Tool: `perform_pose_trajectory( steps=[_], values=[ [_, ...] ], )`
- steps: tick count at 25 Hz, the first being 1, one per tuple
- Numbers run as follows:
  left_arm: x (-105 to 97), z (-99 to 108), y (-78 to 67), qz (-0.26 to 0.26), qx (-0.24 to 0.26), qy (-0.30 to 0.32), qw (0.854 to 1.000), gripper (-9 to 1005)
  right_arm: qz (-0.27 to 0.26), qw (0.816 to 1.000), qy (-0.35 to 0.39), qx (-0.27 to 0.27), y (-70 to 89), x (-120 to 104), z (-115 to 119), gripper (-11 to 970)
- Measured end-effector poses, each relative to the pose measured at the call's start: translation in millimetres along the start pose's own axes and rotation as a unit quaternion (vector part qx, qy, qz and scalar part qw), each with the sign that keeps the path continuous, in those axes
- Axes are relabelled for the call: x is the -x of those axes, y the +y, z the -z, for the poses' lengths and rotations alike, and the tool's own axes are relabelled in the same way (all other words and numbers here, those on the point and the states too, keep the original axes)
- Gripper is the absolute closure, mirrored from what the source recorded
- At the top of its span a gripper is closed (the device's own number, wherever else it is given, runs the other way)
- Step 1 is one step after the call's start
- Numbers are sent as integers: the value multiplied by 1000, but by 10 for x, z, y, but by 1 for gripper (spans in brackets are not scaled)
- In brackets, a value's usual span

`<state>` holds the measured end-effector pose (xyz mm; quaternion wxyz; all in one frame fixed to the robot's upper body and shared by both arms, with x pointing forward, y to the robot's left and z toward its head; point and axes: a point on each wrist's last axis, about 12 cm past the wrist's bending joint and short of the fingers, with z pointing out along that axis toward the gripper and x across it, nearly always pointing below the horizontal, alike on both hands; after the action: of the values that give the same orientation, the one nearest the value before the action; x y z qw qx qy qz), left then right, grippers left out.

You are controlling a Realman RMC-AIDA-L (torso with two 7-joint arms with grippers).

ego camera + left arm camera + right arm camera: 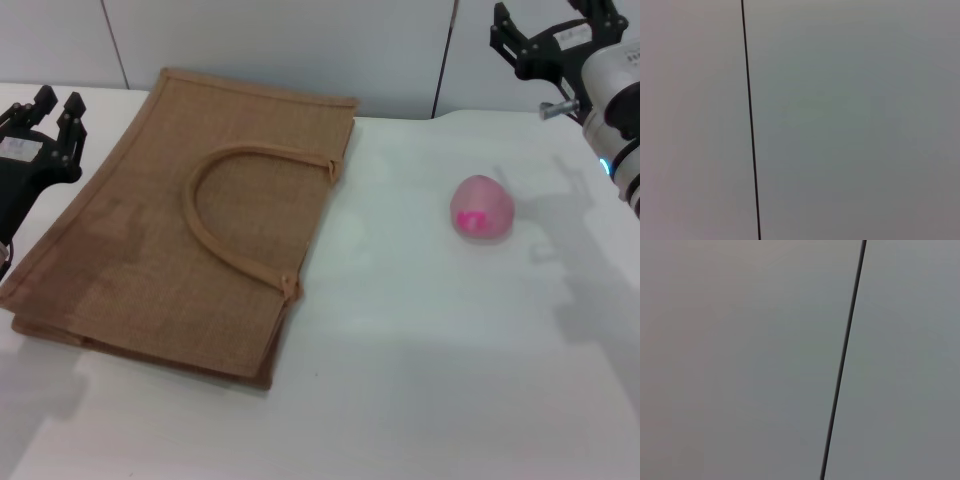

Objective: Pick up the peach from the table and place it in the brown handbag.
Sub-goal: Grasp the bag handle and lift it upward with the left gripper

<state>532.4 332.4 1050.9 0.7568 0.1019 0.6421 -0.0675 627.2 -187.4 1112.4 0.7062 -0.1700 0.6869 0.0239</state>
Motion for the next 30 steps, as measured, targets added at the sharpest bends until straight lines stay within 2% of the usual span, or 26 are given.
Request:
perform_pose_trajectory(
  steps=[7,11,15,16,17,21,25,30],
  values=[
    [-15,-49,-40,29,-14,9,999,700,1,1000,7,5,8,-9,-12,97],
    [-5,-167,-98,59,-60,30,996,700,4,1000,23,15,28,-20,-42,97],
    [52,-312,-108,60,-113,61,990,701,8,999,33,23,43,-26,-72,97],
    [52,-312,-108,60,-113,61,990,701,9,999,38,26,52,-29,-79,97],
    [81,-370,-78,63,-135,92,985,701,9,999,43,30,62,-37,-82,97],
    [164,-385,7,62,-162,136,975,701,22,995,71,62,179,-47,-86,96],
    [275,-411,76,62,-181,175,966,702,67,986,112,107,308,-51,-84,96],
    [352,-425,171,74,-177,208,959,702,87,976,146,137,332,20,-126,96]
  ],
)
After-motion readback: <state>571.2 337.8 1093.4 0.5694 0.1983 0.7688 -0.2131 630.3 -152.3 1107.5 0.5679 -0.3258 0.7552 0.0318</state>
